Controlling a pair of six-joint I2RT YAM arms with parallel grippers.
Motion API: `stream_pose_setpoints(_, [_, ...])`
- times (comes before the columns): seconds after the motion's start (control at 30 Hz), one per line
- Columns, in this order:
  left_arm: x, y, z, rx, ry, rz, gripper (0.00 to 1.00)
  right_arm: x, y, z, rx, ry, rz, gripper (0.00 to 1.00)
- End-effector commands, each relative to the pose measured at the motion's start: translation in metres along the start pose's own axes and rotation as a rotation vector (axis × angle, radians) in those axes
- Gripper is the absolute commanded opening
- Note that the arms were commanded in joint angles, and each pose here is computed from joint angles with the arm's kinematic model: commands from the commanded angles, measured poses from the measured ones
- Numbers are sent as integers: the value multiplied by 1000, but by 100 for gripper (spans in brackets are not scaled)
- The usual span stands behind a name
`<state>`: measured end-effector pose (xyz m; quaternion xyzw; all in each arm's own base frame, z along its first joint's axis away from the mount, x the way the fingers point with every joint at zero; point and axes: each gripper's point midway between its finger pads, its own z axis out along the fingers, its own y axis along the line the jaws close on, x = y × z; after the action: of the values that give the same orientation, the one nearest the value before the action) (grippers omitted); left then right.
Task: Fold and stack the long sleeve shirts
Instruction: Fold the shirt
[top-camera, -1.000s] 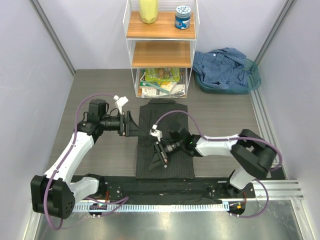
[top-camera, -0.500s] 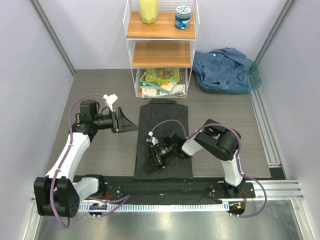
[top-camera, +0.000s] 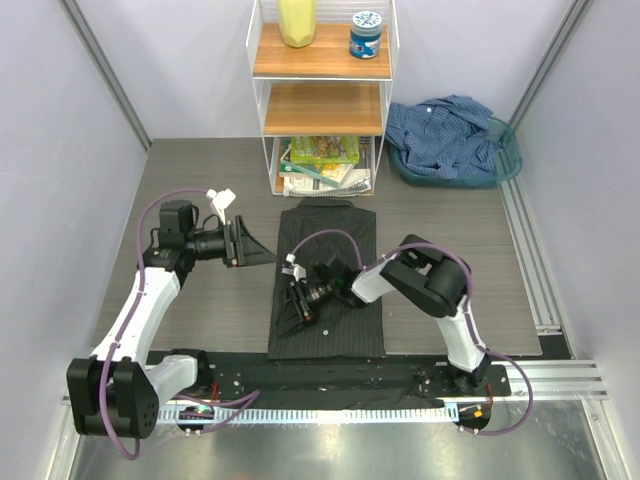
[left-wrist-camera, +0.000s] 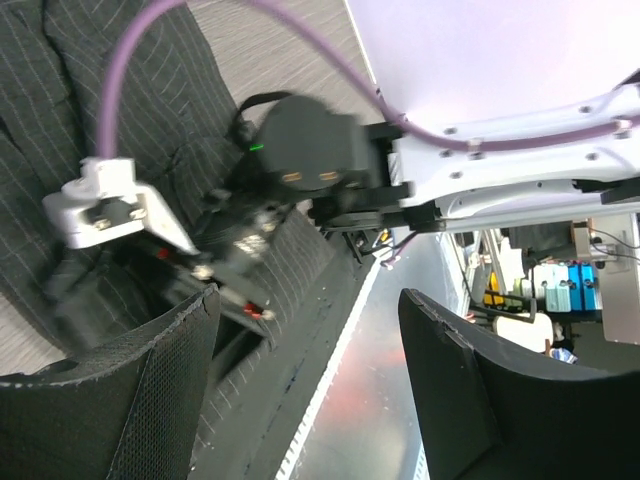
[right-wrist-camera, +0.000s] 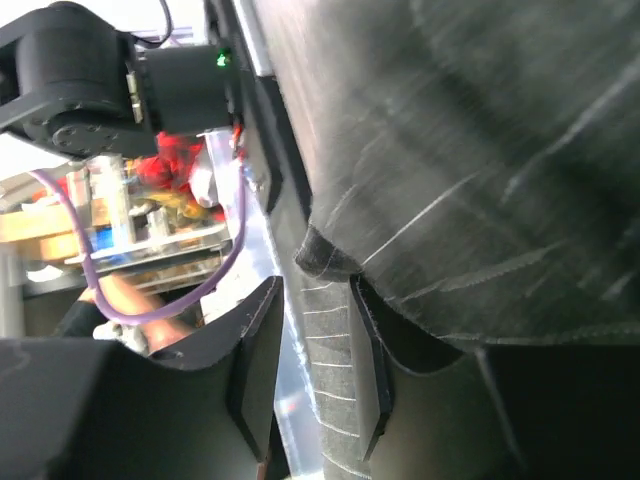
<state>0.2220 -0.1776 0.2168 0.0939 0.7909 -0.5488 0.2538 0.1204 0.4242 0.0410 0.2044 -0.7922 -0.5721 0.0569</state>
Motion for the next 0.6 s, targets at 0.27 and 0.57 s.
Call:
stream_pose_setpoints(0.27, [-1, 5, -2, -20, 22, 78, 85, 12, 53, -46, -55, 68, -243, 81])
stream_pose_setpoints(0.57, [47, -33, 33, 129, 226, 173, 100, -13, 25, -178, 58, -147, -96, 100])
